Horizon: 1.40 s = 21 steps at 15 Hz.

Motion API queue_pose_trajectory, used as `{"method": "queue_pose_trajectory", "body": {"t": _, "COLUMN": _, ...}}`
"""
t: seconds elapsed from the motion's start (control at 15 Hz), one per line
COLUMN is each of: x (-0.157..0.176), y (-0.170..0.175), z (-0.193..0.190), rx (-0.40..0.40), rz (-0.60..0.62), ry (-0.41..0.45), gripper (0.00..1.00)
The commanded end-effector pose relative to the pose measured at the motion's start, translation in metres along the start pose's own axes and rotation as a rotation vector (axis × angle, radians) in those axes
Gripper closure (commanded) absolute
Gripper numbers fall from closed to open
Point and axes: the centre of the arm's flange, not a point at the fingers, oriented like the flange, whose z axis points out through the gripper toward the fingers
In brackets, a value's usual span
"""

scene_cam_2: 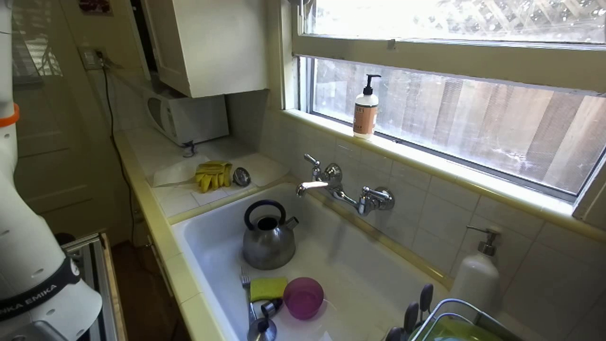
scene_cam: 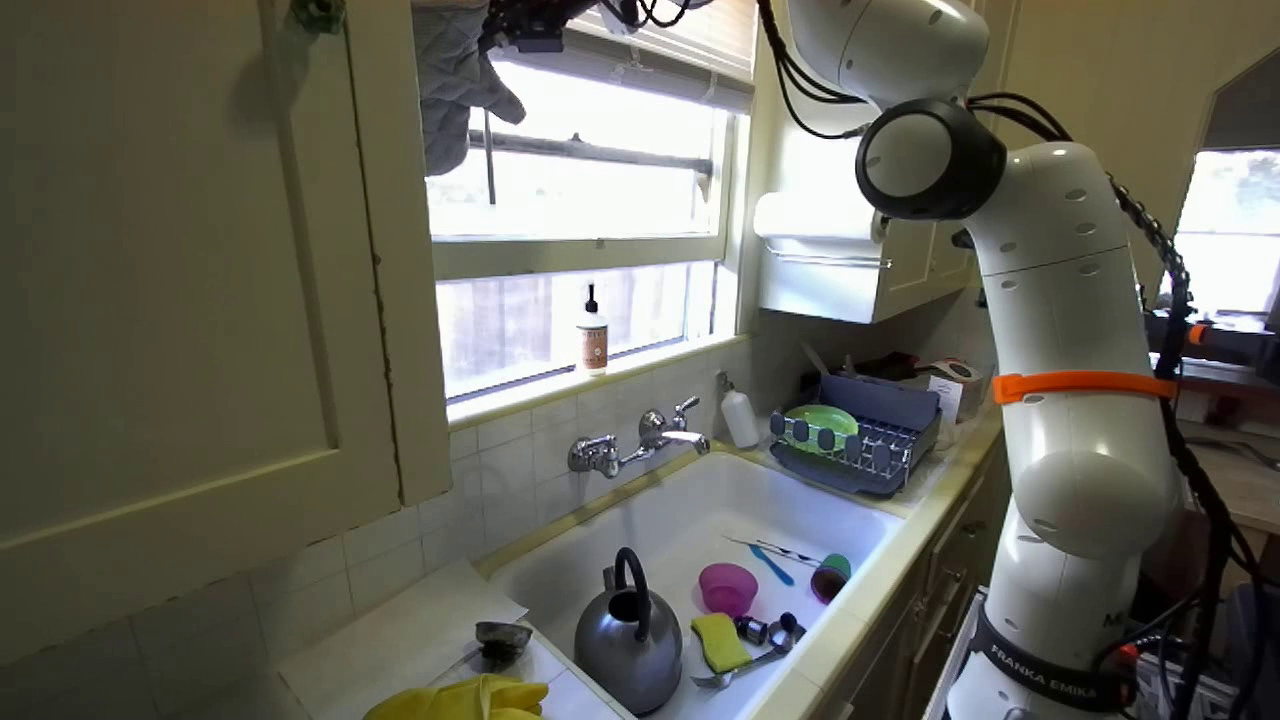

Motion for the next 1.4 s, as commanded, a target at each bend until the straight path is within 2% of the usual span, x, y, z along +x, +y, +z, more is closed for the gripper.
{"method": "queue_pose_trajectory", "body": {"t": 0.0, "x": -0.002, "y": -0.006, "z": -0.006, "rx": 0.003, "rz": 0.004, "ry": -0.014, "gripper": 0.97}}
{"method": "queue_pose_trajectory", "body": {"t": 0.4, "x": -0.002, "y": -0.015, "z": -0.005, "rx": -0.047, "rz": 0.038, "ry": -0.034, "gripper": 0.97}}
{"method": "queue_pose_trajectory", "body": {"t": 0.73, "x": 0.000, "y": -0.017, "z": -0.005, "rx": -0.122, "rz": 0.107, "ry": -0.083, "gripper": 0.97}}
{"method": "queue_pose_trajectory", "body": {"t": 1.33, "x": -0.005, "y": -0.007, "z": -0.017, "rx": -0.088, "rz": 0.076, "ry": -0.096, "gripper": 0.97}}
